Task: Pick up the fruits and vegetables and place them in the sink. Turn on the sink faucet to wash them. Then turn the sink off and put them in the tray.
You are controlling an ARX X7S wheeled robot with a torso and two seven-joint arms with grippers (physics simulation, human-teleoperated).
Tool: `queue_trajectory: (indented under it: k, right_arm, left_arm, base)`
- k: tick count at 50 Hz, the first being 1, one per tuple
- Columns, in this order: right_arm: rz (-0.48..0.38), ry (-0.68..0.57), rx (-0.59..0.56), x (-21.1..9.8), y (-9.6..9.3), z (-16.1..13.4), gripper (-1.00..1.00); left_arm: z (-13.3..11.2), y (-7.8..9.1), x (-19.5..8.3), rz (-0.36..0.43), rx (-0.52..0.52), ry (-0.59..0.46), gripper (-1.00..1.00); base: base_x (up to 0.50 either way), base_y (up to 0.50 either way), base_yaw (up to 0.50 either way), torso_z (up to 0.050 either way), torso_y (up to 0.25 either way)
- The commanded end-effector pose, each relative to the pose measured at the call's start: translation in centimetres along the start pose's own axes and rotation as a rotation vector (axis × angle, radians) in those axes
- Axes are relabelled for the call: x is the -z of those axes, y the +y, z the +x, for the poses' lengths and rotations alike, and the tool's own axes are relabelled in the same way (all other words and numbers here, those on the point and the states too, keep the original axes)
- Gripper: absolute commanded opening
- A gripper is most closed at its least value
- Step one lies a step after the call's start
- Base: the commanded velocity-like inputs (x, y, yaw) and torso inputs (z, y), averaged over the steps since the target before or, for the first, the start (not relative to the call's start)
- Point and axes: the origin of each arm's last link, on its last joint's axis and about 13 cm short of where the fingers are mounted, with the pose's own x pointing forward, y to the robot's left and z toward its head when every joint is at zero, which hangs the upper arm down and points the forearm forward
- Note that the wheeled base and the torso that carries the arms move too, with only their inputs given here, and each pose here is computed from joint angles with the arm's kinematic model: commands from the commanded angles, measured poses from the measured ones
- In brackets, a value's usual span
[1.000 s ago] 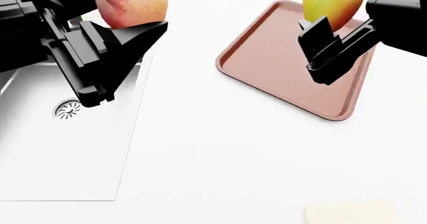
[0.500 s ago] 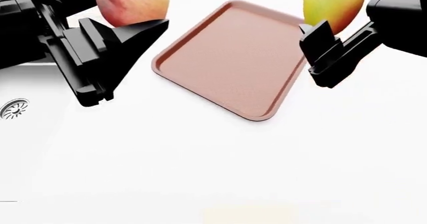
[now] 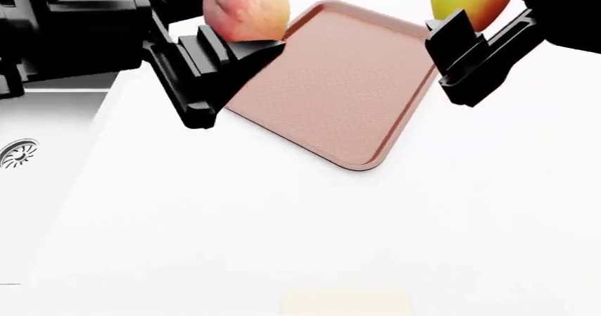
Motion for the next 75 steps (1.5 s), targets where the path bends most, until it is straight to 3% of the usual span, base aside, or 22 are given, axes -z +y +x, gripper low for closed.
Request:
queue_trajectory:
  k: [1, 11, 15, 23, 30, 39, 54, 75]
  right_arm:
    - [0.001, -0.001, 0.033, -0.5, -0.9, -0.4, -1.00]
    - [-0.005, -0.026, 0.030, -0.8, -0.6, -0.4, -1.00]
    - [0.003, -0.019, 0.024, -0.8, -0.4, -0.4, -1.00]
    - [0.006, -0.018, 0.023, -0.7, -0.4, -0.3, -1.00]
    - [-0.002, -0.023, 0.022, -0.8, -0.4, -0.1, -1.00]
    - [-0.011, -0.027, 0.025, -1.0, -0.6, -0.1, -1.00]
    - [-0.014, -0.031, 0.021, -1.1, -0.5, 0.3, -1.00]
    - [-0.016, -0.033, 0.016, -1.2, -0.4, 0.6, -1.00]
  left_arm:
    - [3.8, 1.0, 0.2, -0.019, 0.033, 0.121, -1.00]
    - [7.2, 1.8, -0.6, -0.031, 0.050, 0.121, -1.00]
    - [7.3, 1.8, -0.8, -0.053, 0.040, 0.067, -1.00]
    - [7.4, 1.8, -0.8, -0.056, 0.040, 0.061, -1.00]
    - [11.3, 4.7, 0.4, -0.076, 0.079, 0.185, -1.00]
    - [14.5, 6.5, 1.5, -0.059, 0.058, 0.328, -1.00]
    - [16.6, 7.1, 2.9, -0.025, 0.119, 0.520, -1.00]
    - [17.0, 6.5, 4.2, -0.059, 0.145, 0.573, -1.00]
  base:
    - [0.00, 0.00, 0.00, 0.000, 0.000]
    - [0.00, 0.00, 0.00, 0.000, 0.000]
    - [0.00, 0.00, 0.00, 0.000, 0.000]
    - [0.00, 0.00, 0.00, 0.000, 0.000]
    - [0.00, 0.00, 0.00, 0.000, 0.000]
    - [0.00, 0.00, 0.00, 0.000, 0.000]
    - [0.00, 0.00, 0.00, 0.000, 0.000]
    - [0.00, 0.00, 0.00, 0.000, 0.000]
